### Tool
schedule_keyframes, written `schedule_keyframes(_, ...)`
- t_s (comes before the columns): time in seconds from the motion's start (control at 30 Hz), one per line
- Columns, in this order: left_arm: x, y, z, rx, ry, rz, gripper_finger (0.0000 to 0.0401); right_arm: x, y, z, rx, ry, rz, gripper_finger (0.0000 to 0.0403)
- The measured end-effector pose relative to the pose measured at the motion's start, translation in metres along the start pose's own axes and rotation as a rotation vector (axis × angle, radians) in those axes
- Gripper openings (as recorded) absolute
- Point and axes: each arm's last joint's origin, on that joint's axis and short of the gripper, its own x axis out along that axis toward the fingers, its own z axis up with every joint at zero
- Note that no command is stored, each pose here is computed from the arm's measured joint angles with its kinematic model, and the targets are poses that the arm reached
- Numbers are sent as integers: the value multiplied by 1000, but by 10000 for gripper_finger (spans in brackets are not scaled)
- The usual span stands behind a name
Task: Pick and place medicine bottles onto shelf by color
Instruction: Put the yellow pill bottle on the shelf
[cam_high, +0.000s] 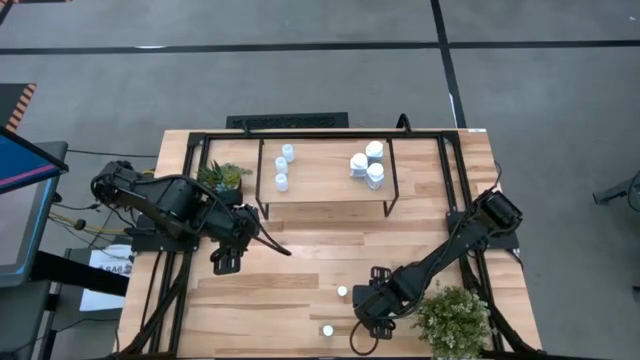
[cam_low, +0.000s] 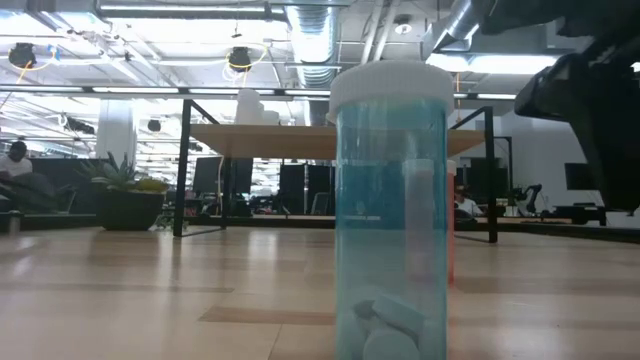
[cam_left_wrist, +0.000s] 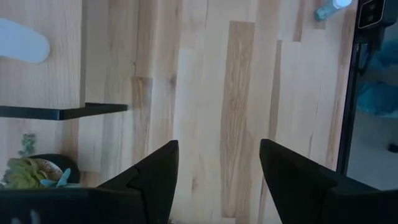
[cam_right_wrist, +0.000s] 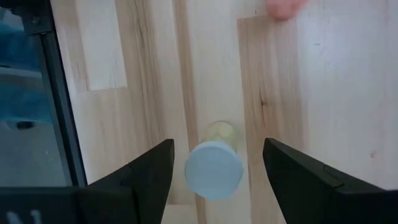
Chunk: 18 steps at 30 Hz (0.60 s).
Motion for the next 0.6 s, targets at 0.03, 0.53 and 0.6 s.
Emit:
schedule_keyframes(0.03, 0, 0, 0, -2, 0, 0, 210, 0, 0, 0, 0, 1, -1, 269)
schedule_keyframes(0.53, 0, 0, 0, -13, 0, 0, 210, 0, -5, 3, 50, -5, -21, 187)
schedule_keyframes(0.6, 0, 0, 0, -13, 0, 0, 210, 0, -5, 3, 50, -5, -21, 164)
